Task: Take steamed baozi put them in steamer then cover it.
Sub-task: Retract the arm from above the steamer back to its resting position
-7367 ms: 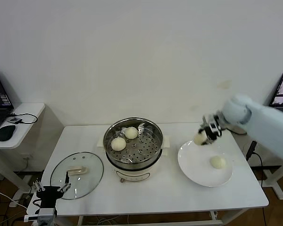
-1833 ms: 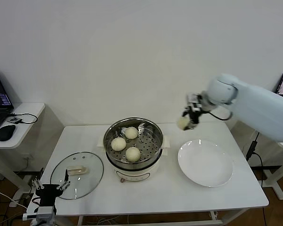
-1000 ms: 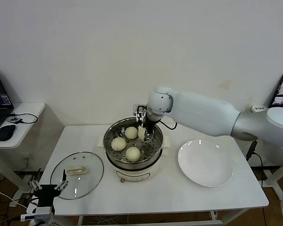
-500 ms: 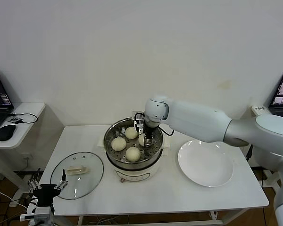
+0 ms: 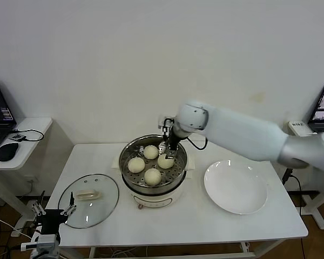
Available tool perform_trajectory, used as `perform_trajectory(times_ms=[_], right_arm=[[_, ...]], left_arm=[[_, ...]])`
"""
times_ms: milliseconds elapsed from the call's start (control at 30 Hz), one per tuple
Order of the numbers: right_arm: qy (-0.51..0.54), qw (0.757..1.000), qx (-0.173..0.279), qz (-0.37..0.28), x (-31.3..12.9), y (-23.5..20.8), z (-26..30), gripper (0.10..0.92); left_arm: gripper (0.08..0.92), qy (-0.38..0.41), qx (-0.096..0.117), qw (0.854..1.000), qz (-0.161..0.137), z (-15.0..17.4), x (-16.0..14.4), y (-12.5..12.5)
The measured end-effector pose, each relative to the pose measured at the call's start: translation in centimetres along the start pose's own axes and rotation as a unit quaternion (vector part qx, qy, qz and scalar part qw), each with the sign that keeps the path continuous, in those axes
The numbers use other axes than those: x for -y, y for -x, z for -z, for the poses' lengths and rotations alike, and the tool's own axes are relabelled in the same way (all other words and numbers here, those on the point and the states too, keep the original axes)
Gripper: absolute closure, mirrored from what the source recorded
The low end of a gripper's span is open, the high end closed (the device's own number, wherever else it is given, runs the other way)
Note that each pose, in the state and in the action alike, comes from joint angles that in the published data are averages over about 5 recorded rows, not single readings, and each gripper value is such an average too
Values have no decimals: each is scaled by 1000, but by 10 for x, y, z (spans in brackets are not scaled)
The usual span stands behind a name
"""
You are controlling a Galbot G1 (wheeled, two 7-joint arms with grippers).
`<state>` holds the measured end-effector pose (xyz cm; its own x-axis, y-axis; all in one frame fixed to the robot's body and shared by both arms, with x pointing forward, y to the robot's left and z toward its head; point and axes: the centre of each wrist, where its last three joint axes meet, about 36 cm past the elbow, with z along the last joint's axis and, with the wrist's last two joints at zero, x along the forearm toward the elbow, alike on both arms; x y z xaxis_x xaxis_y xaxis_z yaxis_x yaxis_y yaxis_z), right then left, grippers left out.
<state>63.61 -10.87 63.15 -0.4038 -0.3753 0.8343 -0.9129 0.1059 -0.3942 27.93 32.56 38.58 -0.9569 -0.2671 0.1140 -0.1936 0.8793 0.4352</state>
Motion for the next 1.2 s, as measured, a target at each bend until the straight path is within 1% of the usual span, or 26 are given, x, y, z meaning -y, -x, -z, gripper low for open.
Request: perform_trajectory(times_ms=[167, 267, 367, 500, 633, 733, 833, 967, 1067, 1200], right_arm=[[43, 994, 81, -62, -25, -14, -40, 199], [76, 982, 134, -105, -46, -16, -69, 199], [111, 965, 186, -147, -70, -11, -97, 200], [156, 934, 247, -208, -101, 0, -134, 199], [195, 894, 299, -271, -134, 15, -169, 200], [227, 862, 328, -313, -163, 24, -193, 200], [261, 830, 343, -354, -194, 28, -218, 199], [305, 793, 339, -405, -237, 25, -250, 200], [332, 771, 323, -438, -271, 22, -273, 199], [364, 748, 293, -472, -315, 19, -297, 200]], left_arm=[[177, -4, 3, 1000, -4, -2, 4, 1], [177, -7, 5, 1000, -11, -4, 6, 1], [177, -12, 8, 1000, -16, -5, 10, 1], [177, -17, 13, 1000, -23, -7, 15, 2], [177, -14, 16, 999, -31, -11, 20, 3], [177, -2, 20, 999, -36, -14, 21, 5], [177, 30, 28, 998, -39, -19, 19, 8], [177, 115, 50, 991, -41, -30, 10, 15], [177, 200, 72, 976, -47, -39, -1, 22], [177, 309, 95, 944, -64, -52, -12, 30]])
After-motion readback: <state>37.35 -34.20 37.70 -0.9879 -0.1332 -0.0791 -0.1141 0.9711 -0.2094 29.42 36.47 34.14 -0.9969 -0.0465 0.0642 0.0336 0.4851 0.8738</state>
